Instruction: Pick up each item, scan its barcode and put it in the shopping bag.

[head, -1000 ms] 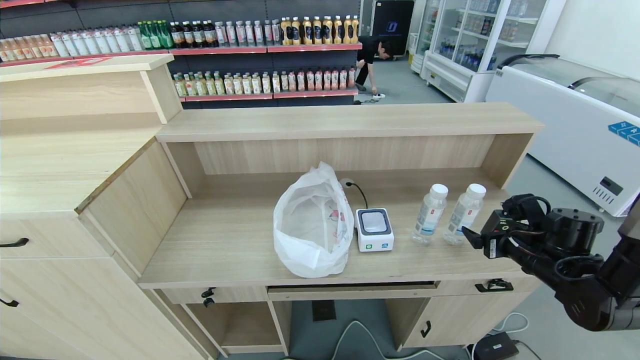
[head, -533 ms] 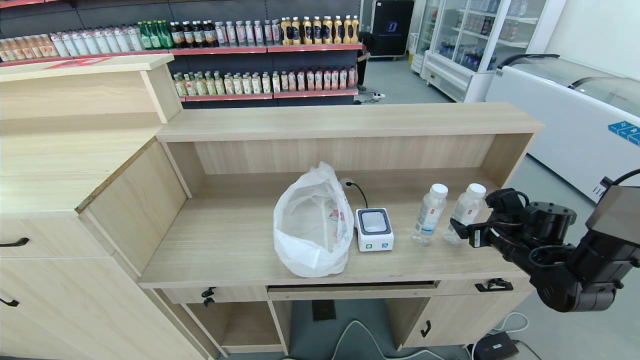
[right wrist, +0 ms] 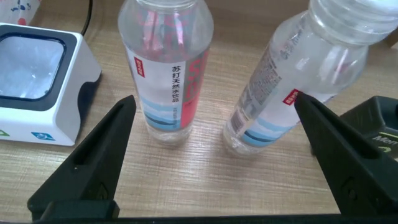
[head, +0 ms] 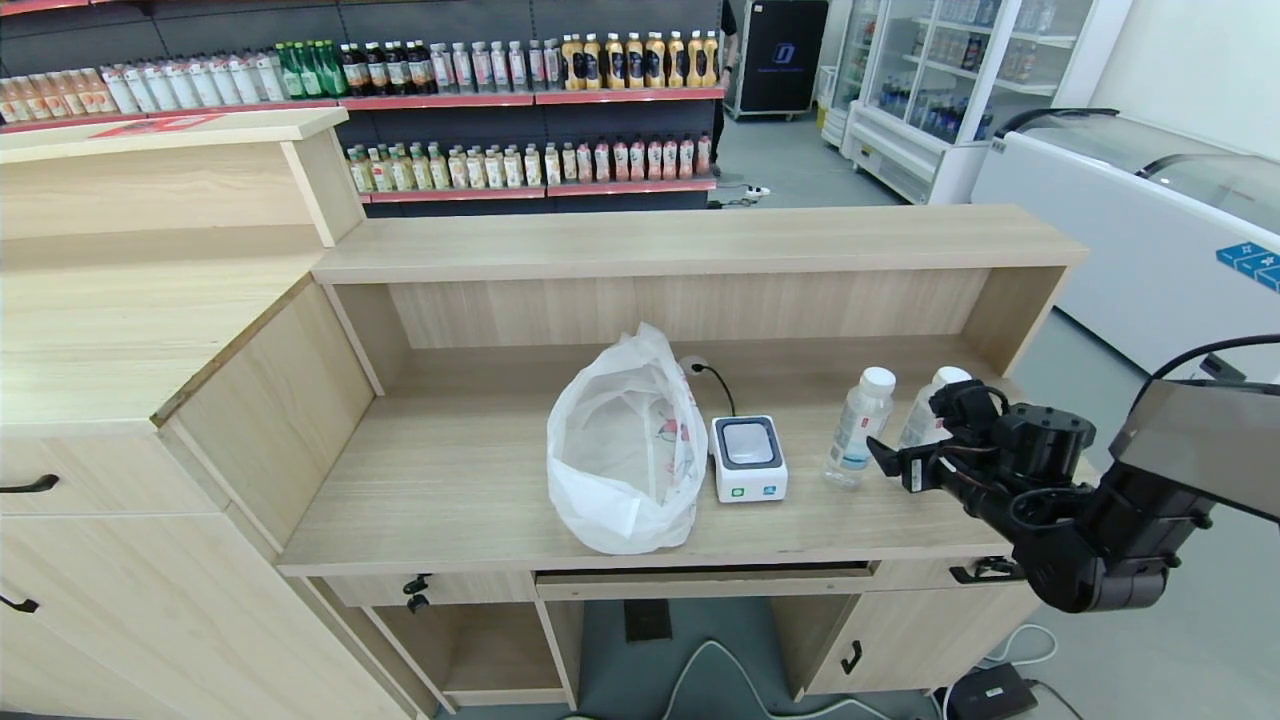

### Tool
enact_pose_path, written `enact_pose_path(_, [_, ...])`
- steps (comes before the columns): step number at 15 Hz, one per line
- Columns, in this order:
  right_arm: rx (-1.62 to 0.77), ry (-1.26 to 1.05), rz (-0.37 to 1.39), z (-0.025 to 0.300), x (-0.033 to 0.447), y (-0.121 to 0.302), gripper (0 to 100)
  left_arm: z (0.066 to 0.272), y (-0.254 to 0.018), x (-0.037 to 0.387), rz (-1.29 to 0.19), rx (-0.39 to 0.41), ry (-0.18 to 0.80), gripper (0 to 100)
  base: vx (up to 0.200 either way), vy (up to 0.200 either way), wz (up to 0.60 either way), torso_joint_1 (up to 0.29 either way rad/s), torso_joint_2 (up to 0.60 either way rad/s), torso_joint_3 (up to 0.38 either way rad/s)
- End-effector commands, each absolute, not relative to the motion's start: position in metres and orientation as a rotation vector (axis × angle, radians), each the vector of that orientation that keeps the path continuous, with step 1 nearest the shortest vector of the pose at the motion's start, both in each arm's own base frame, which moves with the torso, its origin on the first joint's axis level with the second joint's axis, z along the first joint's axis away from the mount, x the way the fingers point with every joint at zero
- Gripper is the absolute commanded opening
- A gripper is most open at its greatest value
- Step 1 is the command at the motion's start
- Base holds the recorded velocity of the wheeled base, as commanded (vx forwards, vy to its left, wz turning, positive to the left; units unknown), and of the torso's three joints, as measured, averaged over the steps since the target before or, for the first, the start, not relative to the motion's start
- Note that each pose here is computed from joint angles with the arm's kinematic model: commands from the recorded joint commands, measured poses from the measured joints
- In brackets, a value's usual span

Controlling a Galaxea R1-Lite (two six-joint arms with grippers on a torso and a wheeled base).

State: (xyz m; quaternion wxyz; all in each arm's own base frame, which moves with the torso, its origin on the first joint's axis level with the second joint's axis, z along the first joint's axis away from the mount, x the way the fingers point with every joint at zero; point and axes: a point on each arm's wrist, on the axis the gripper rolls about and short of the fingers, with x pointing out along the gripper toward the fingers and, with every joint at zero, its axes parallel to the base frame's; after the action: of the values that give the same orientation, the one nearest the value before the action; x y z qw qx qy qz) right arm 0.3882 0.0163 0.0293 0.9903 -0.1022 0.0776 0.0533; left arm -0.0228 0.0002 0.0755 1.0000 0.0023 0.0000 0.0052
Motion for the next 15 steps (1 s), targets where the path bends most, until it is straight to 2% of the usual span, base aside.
enact_pose_path(1, [-0.206,0.153,0.118,0.022,0.395,0.021,100,0.075,0.0,-0.023,0.011,0.005,0.0,0,0.0,0.0,0.0,0.0,0.0,0.0])
enact_pose_path(9, [-0.209,0.134,0.156,0.006,0.412,0.038,100,0.075,0.0,-0.023,0.011,0.005,0.0,0,0.0,0.0,0.0,0.0,0.0,0.0])
enact_pose_path(15, [-0.211,0.094,0.161,0.006,0.427,0.043,100,0.075,0.0,-0.023,0.011,0.005,0.0,0,0.0,0.0,0.0,0.0,0.0,0.0])
